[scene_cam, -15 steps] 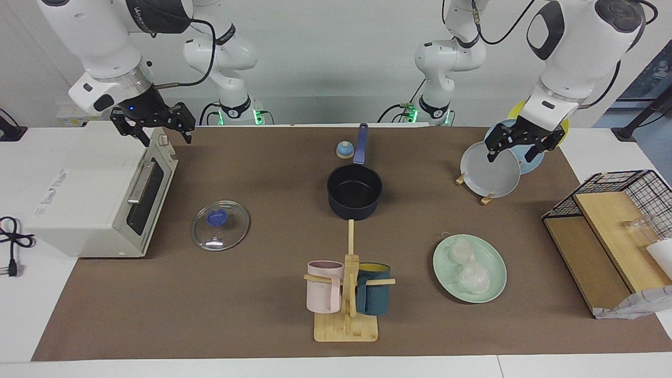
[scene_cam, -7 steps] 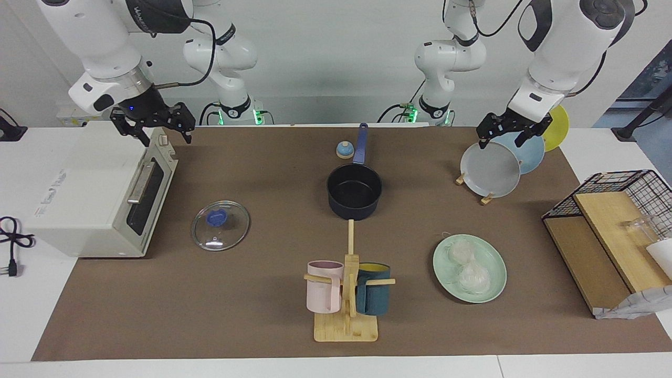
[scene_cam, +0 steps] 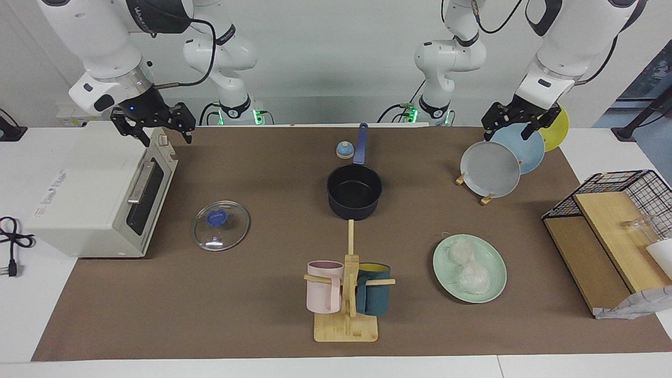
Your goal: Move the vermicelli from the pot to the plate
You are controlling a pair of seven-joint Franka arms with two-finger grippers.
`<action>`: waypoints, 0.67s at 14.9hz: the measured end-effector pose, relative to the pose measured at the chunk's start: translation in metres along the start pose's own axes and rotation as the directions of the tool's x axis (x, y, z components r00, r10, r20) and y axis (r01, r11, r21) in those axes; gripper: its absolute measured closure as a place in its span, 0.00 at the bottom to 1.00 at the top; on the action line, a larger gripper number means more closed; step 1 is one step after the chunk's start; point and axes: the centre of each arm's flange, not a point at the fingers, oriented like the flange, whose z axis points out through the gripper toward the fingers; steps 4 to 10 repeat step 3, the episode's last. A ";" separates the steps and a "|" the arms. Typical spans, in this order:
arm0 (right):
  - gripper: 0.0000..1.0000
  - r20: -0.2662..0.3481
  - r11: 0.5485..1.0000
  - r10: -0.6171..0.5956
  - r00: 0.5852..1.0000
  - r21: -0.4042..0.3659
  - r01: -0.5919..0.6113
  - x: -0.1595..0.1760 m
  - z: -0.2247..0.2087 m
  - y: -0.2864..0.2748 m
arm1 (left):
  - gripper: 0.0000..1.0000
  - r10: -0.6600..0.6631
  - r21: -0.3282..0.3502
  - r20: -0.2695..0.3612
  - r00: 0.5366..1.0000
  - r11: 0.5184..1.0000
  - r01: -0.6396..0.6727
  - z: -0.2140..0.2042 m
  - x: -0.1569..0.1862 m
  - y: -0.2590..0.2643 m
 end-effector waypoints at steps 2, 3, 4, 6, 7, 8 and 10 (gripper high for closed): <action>0.00 0.000 1.000 0.000 1.000 0.000 0.000 0.000 0.000 0.000 | 0.00 0.001 0.000 0.002 1.000 1.000 -0.001 0.001 0.000 0.000; 0.00 0.000 1.000 0.000 1.000 0.000 0.000 0.000 0.000 0.000 | 0.00 0.001 0.000 0.002 1.000 1.000 -0.001 0.001 0.000 0.000; 0.00 0.000 1.000 0.000 1.000 0.000 0.000 0.000 0.000 0.000 | 0.00 0.001 0.000 0.002 1.000 1.000 -0.001 0.001 0.000 0.000; 0.00 0.000 1.000 0.000 1.000 0.000 0.000 0.000 0.000 0.000 | 0.00 0.001 0.000 0.002 1.000 1.000 -0.001 0.001 0.000 0.000; 0.00 0.000 1.000 0.000 1.000 0.000 0.000 0.000 0.000 0.000 | 0.00 0.001 0.000 0.002 1.000 1.000 -0.001 0.001 0.000 0.000; 0.00 0.000 1.000 0.000 1.000 0.000 0.000 0.000 0.000 0.000 | 0.00 0.001 0.000 0.002 1.000 1.000 -0.001 0.001 0.000 0.000; 0.00 0.000 1.000 0.000 1.000 0.000 0.000 0.000 0.000 0.000 | 0.00 0.001 0.000 0.002 1.000 1.000 -0.001 0.001 0.000 0.000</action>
